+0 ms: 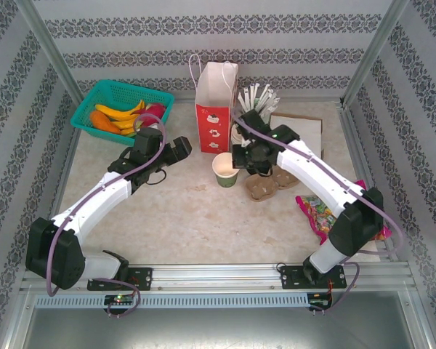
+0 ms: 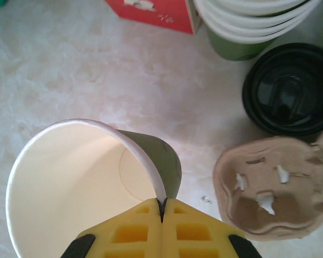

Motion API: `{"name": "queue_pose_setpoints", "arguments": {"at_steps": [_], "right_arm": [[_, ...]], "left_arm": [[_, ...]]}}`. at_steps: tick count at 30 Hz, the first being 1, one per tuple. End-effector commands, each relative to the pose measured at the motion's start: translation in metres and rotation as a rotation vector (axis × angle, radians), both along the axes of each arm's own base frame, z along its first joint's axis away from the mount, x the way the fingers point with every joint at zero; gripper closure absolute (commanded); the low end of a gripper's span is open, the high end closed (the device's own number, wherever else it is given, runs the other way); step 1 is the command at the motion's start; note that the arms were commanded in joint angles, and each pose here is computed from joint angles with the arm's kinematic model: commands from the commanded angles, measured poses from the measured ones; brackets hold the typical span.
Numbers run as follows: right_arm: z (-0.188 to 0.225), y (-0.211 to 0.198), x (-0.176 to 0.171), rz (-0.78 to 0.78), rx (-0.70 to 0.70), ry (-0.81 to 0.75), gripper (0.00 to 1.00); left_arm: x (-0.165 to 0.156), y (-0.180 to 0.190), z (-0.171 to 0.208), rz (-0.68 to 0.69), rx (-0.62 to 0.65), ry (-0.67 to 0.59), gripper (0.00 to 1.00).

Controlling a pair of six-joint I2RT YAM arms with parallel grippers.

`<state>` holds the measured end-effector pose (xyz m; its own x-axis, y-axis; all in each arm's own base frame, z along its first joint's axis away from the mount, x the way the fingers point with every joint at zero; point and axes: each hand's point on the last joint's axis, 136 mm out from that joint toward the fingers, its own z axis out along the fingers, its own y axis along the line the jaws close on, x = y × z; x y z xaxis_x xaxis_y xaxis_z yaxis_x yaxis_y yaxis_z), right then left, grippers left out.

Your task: Pack the takeout coffee

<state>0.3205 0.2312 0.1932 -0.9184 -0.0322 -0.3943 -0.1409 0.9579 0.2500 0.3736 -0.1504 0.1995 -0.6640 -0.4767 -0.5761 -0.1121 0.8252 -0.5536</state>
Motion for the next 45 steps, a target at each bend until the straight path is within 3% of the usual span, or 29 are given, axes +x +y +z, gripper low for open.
{"name": "queue_pose_setpoints", "arguments": {"at_steps": [1, 13, 30, 37, 41, 45], "right_arm": [[-0.012, 0.015, 0.012, -0.036, -0.002, -0.046, 1.0], [-0.053, 0.042, 0.013, 0.004, 0.011, -0.003, 1.0], [-0.077, 0.038, 0.003, 0.013, -0.005, 0.034, 0.99], [-0.064, 0.033, 0.004, 0.019, 0.001, 0.005, 0.74], [-0.049, 0.027, 0.005, 0.012, 0.026, -0.018, 0.68], [-0.034, -0.001, 0.011, -0.061, 0.06, -0.053, 0.49]], "left_arm": [[-0.005, 0.006, -0.004, 0.041, -0.019, 0.028, 0.01], [-0.011, -0.003, -0.017, -0.033, -0.015, 0.079, 0.01], [-0.01, -0.023, -0.032, -0.135, -0.036, 0.146, 0.0], [-0.01, -0.025, -0.034, -0.145, -0.042, 0.156, 0.0], [-0.008, -0.027, -0.035, -0.146, -0.048, 0.167, 0.0], [-0.007, -0.03, -0.038, -0.151, -0.058, 0.178, 0.0]]}}
